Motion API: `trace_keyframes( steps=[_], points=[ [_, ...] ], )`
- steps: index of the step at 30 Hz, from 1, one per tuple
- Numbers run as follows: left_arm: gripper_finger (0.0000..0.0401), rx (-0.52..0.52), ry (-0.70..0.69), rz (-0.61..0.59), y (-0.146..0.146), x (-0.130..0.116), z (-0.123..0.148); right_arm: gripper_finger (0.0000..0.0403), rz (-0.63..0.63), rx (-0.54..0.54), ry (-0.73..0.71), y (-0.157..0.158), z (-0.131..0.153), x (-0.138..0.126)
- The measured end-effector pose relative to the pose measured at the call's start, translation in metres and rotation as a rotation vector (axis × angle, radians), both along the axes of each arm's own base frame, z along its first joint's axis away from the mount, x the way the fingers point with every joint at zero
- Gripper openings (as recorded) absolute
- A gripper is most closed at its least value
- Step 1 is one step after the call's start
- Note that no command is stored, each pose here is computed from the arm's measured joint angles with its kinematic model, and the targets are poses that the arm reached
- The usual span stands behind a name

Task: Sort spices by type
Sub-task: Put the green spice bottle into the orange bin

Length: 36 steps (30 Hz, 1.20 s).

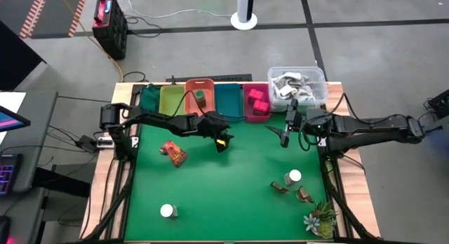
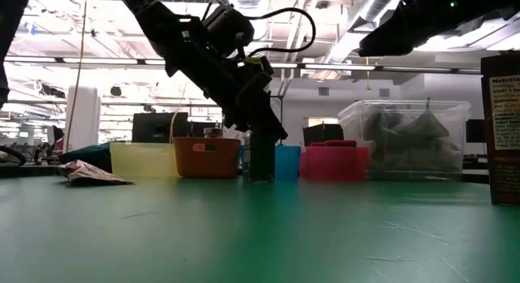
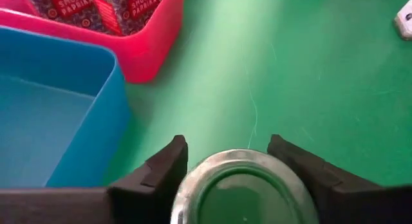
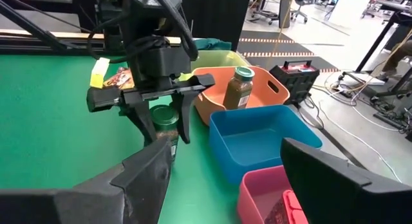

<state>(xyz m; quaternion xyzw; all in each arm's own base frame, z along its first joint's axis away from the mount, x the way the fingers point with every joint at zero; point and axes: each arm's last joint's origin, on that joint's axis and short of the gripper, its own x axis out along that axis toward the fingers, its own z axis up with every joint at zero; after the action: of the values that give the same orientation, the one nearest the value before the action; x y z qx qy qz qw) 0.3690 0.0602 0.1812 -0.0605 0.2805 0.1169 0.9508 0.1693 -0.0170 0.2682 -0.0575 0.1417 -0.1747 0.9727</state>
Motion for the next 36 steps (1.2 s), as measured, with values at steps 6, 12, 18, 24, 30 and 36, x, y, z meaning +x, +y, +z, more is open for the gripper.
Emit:
trace_keyframes(
  steps=[6, 12, 18, 24, 30, 36],
  points=[
    [0.0182, -0.004, -0.002, -0.042, -0.003, -0.01, 0.019, 0.0317, -0.001, 0.007, -0.001, 0.0, 0.0, 0.0],
    [0.0182, 0.13, -0.06, 0.031, 0.005, -0.043, 0.077, 0.0317, 0.0, 0.005, 0.002, 0.0, 0.0, 0.0],
    [0.0182, 0.252, -0.085, 0.147, 0.014, -0.075, 0.111, 0.0317, 0.001, 0.005, -0.004, 0.0, 0.0, 0.0],
    [0.0183, 0.283, -0.093, 0.246, 0.03, -0.089, 0.091, 0.0317, 0.002, 0.008, -0.006, 0.0, 0.0, 0.003],
    [0.0184, 0.311, -0.173, 0.352, 0.053, -0.101, 0.071, 0.0317, 0.006, 0.003, 0.004, 0.0, -0.005, 0.013],
    [0.0185, 0.288, -0.179, 0.414, 0.066, -0.111, 0.06, 0.0317, 0.009, -0.007, 0.011, -0.001, -0.007, 0.019]
  ],
)
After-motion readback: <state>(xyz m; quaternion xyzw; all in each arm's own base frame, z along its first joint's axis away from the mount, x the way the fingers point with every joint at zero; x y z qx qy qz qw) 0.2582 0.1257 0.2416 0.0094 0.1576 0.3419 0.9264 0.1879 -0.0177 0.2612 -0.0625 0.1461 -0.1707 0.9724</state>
